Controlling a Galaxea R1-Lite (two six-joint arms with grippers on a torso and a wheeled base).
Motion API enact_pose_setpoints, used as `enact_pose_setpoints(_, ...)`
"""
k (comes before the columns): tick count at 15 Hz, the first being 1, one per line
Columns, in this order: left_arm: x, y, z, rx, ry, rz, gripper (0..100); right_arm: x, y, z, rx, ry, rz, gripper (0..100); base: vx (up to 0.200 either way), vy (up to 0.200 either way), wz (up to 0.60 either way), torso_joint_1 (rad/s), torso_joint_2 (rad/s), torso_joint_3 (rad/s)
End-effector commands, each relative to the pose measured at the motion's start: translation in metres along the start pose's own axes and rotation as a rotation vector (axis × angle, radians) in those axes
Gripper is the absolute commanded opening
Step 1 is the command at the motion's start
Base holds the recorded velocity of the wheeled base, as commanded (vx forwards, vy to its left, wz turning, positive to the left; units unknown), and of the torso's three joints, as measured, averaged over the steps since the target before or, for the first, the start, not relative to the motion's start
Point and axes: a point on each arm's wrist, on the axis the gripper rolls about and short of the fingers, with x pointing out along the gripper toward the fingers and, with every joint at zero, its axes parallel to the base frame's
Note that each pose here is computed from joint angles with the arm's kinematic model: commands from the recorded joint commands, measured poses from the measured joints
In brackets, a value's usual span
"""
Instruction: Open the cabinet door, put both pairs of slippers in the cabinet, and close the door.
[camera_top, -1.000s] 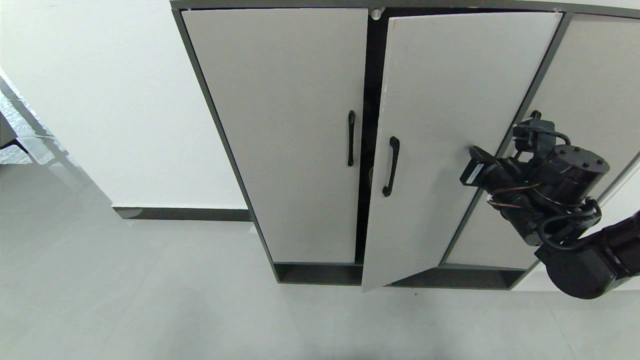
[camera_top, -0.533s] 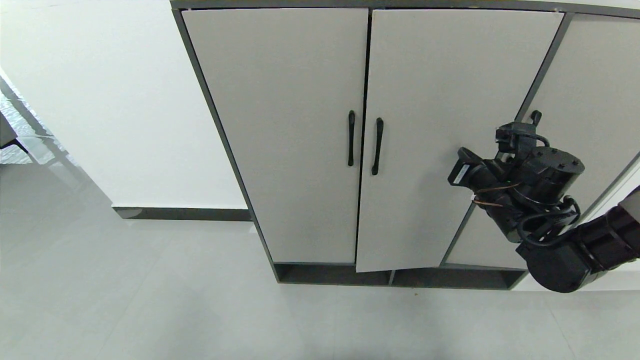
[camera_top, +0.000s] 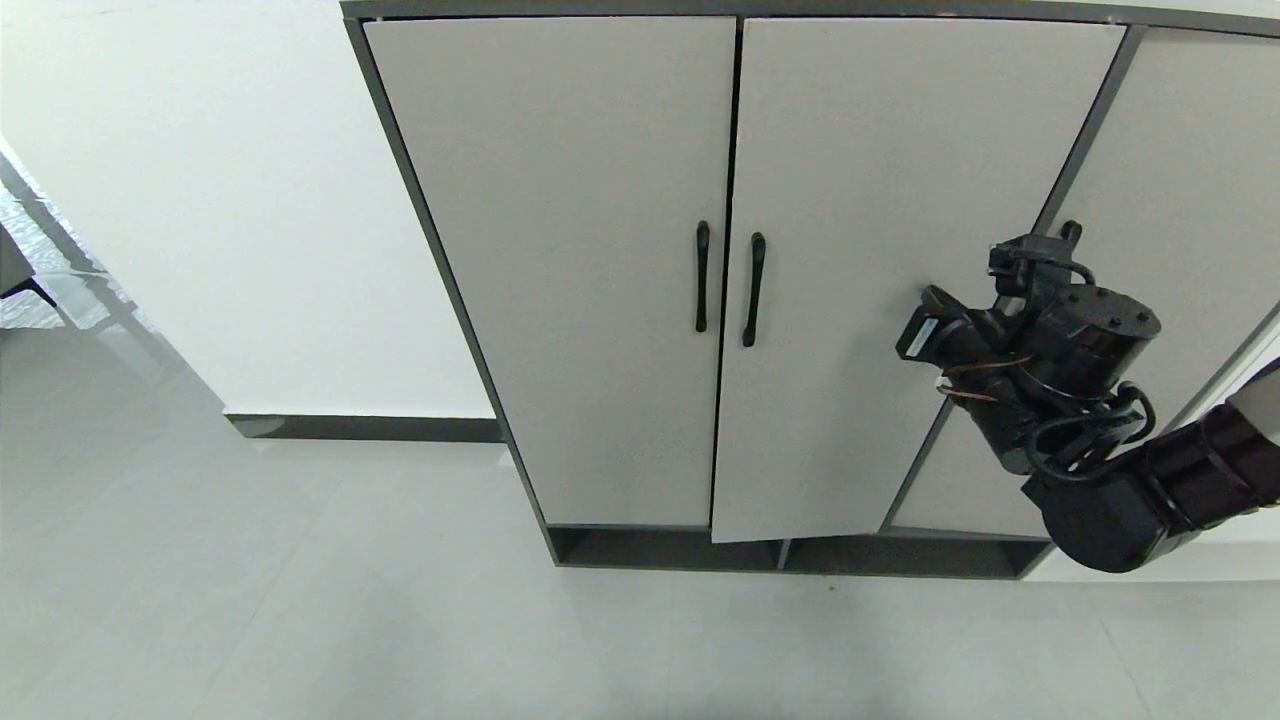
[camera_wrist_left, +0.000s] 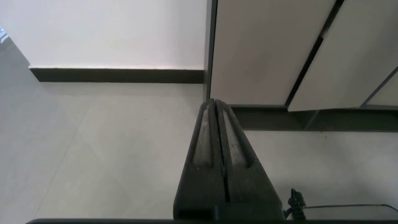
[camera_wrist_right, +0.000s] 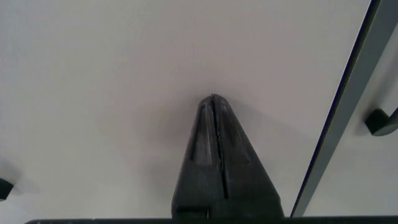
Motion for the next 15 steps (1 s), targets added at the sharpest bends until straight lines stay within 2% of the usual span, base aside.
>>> enact_pose_setpoints(1, 0.0, 0.0, 0.0, 0.0, 0.001, 0.001, 0, 0.001, 0.0, -0.002, -0.001, 0.0, -0.001, 0, 0.0, 0.0, 0.0, 0.0, 0.0, 0.0)
enact_pose_setpoints(15, 0.0, 0.0, 0.0, 0.0, 0.001, 0.001, 0, 0.012, -0.001, -0.019, -0.038, 0.017, -0.057, 0, 0.0, 0.0, 0.0, 0.0, 0.0, 0.0)
